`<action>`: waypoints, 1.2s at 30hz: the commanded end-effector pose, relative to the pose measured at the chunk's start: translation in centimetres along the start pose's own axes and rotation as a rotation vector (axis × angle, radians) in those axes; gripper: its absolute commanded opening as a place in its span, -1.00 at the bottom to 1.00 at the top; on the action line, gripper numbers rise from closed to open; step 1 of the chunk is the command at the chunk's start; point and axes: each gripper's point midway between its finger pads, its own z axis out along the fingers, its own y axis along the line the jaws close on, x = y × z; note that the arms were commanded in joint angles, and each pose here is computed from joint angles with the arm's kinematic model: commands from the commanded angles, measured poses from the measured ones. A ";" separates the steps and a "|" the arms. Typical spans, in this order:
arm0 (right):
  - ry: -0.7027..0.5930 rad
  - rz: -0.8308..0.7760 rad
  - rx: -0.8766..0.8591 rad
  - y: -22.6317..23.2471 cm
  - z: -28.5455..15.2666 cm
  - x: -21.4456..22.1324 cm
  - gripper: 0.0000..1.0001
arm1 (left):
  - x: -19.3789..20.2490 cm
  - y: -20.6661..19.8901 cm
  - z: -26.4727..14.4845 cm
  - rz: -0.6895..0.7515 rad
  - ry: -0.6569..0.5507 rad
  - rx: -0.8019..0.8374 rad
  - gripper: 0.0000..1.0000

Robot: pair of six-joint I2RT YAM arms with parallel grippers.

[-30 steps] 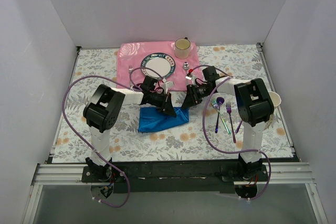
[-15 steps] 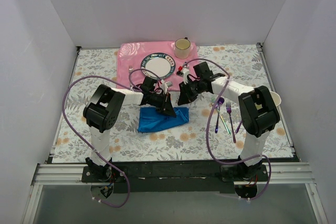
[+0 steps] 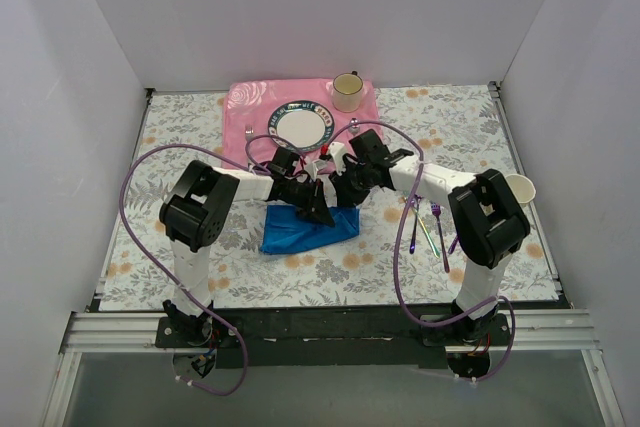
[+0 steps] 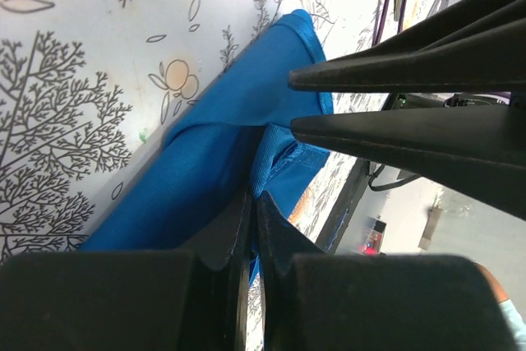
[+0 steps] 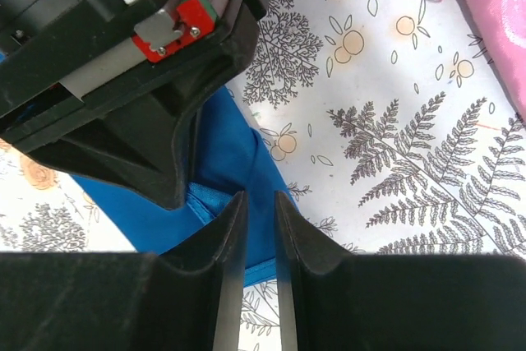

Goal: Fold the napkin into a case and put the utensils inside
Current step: Fold the 2/3-rectangle-folded napkin at the center of the board.

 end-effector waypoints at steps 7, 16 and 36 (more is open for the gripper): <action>0.017 -0.086 0.057 -0.1 -0.4 0.3 -0.37 | -0.2 0.2 0.0 -0.048 0.008 -0.013 -1.00; 0.013 -0.105 0.057 0.5 -0.5 0.0 -0.20 | -0.1 0.8 0.3 -0.073 0.024 -0.016 -1.00; 0.054 -0.147 0.104 0.5 0.0 0.3 -0.90 | 0.0 1.0 0.2 -0.090 0.028 -0.018 -1.00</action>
